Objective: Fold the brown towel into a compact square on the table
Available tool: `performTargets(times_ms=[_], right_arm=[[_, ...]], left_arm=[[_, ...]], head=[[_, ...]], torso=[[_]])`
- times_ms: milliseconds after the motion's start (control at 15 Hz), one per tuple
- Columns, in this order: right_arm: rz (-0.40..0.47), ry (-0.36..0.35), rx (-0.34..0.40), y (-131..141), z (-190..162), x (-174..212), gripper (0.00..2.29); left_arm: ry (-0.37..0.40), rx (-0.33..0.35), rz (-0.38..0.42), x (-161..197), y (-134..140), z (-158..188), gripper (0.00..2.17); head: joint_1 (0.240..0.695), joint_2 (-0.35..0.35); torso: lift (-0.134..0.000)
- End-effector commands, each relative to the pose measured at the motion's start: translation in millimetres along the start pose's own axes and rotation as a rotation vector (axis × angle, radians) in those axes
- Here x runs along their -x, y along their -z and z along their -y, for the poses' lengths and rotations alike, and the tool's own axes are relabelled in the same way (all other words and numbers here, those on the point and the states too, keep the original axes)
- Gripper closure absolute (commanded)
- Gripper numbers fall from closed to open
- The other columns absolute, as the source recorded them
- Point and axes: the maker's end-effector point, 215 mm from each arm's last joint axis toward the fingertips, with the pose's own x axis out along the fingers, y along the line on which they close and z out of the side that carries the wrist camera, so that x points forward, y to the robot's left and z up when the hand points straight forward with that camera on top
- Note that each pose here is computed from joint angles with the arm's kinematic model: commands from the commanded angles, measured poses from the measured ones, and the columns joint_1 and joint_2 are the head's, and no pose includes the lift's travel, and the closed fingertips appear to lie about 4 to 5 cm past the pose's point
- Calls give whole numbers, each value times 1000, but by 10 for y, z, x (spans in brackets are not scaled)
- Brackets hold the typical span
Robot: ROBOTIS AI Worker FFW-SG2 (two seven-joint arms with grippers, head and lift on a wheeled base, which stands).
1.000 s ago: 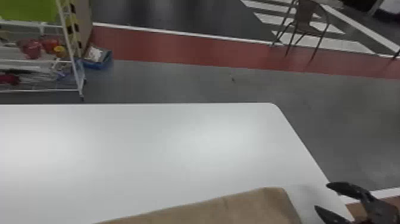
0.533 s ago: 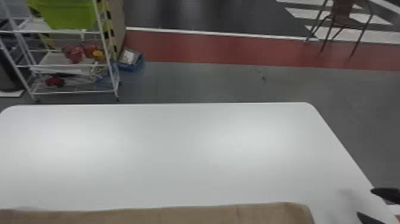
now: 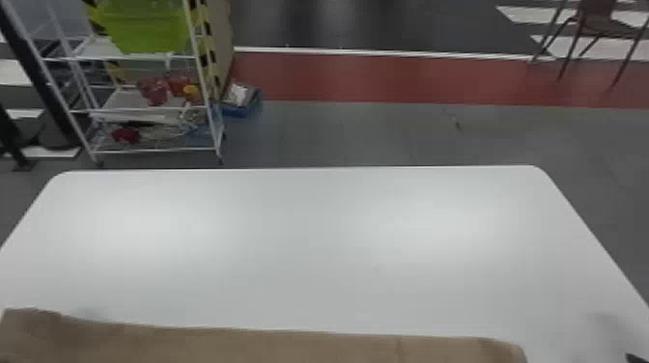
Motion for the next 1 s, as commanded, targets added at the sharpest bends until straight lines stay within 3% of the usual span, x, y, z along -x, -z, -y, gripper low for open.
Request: performTargets(times_ms=[0, 333, 600, 933], right_arm=[[4, -12, 6, -32, -3, -24, 80], [14, -29, 35, -55, -7, -60, 80], [19, -31, 47, -76, 13, -25, 80], [28, -33, 54, -59, 17, -18, 80]], left_arm=[[109, 29, -17, -77, -110, 604, 1831], [351, 46, -107, -453, 4, 1840, 1831], [462, 34, -169, -821, 234, 2479, 1831], [531, 17, -200, -1069, 378, 3015, 1831]], head=[[695, -121], [695, -350], [695, -350], [695, -350]], torso=[[-122], [-122], [-122], [-122]])
